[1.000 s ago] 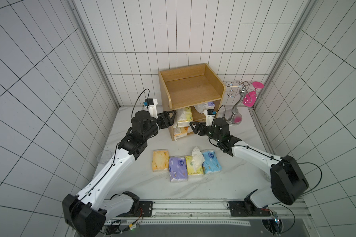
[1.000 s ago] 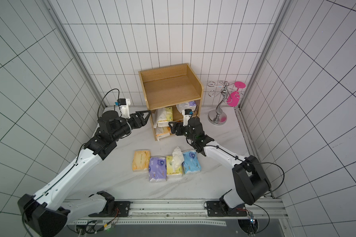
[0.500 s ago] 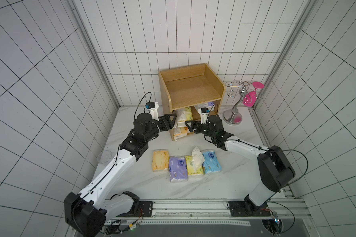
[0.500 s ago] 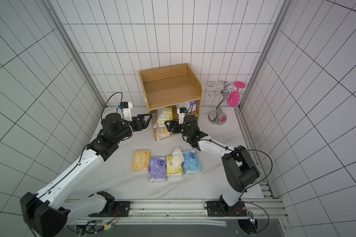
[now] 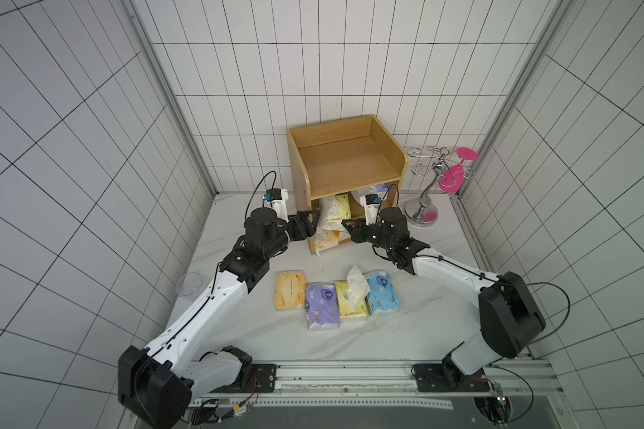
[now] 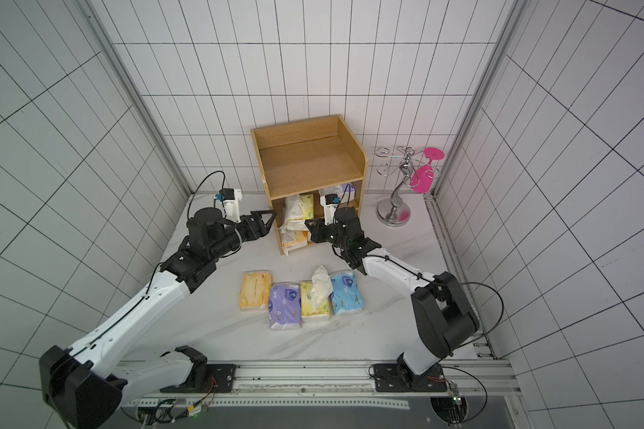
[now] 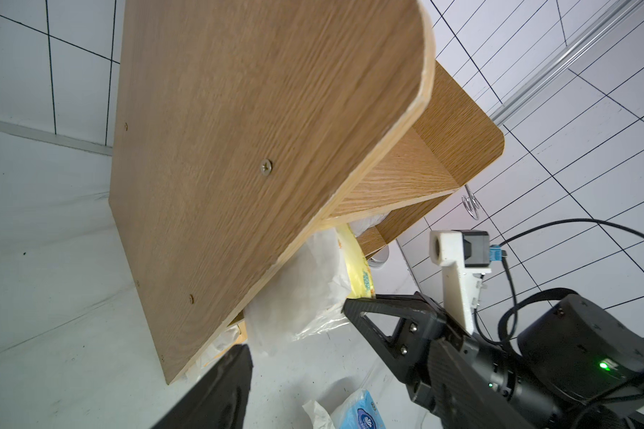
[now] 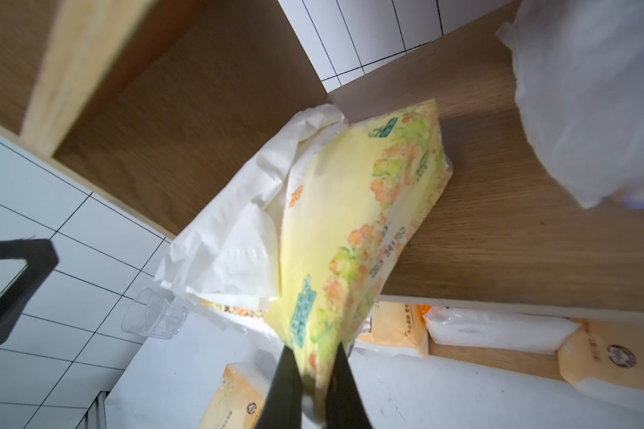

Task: Remove the tissue boxes from the shelf
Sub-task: Pick up a box of tissues from the shelf, then place the box of tissues at the center of the board.

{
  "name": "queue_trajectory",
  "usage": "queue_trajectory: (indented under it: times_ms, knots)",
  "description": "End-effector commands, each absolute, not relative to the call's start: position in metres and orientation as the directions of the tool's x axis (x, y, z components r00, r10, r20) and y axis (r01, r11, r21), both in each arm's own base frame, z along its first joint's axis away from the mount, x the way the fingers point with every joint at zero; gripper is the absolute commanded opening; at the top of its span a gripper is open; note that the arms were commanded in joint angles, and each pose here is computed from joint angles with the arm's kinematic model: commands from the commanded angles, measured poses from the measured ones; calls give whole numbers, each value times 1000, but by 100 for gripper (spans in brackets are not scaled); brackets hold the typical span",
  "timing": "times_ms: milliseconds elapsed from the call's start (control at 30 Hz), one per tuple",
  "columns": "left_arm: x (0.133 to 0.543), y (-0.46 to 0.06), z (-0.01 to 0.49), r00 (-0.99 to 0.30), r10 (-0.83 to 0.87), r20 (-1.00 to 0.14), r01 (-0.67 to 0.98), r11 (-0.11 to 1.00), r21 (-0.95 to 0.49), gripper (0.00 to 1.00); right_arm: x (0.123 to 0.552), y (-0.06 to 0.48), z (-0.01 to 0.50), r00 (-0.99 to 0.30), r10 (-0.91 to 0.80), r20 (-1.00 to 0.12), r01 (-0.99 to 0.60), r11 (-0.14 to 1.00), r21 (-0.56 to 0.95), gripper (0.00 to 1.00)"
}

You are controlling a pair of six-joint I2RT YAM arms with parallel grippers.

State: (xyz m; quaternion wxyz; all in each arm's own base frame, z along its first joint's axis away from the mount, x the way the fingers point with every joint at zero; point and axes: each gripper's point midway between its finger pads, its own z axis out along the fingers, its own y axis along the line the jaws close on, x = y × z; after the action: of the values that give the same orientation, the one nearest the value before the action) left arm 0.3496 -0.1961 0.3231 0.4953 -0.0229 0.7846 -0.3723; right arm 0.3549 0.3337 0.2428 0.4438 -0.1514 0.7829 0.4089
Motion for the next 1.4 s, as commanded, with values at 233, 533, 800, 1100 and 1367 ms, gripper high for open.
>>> queue_trajectory:
  times_ms: [233,533,800,1100,1367]
  knots:
    - [342,-189,335,-489,-441,-753,323,710,-626,83,279,274,204,-601,-77,-795,-603,697,389,0]
    - [340,-188,328,-498,-450,-741,302,712,-634,84,239,204,170,-666,-111,-738,-486,815,316,0]
    - [343,-199,326,-516,-443,-733,327,689,-647,84,235,156,145,-726,-28,-688,-332,889,315,0]
    - [347,-208,324,-536,-404,-741,351,692,-631,85,256,109,115,-801,120,-587,-119,928,353,3]
    - [346,-202,322,-520,-396,-757,343,715,-609,85,252,73,105,-790,244,-563,75,949,307,71]
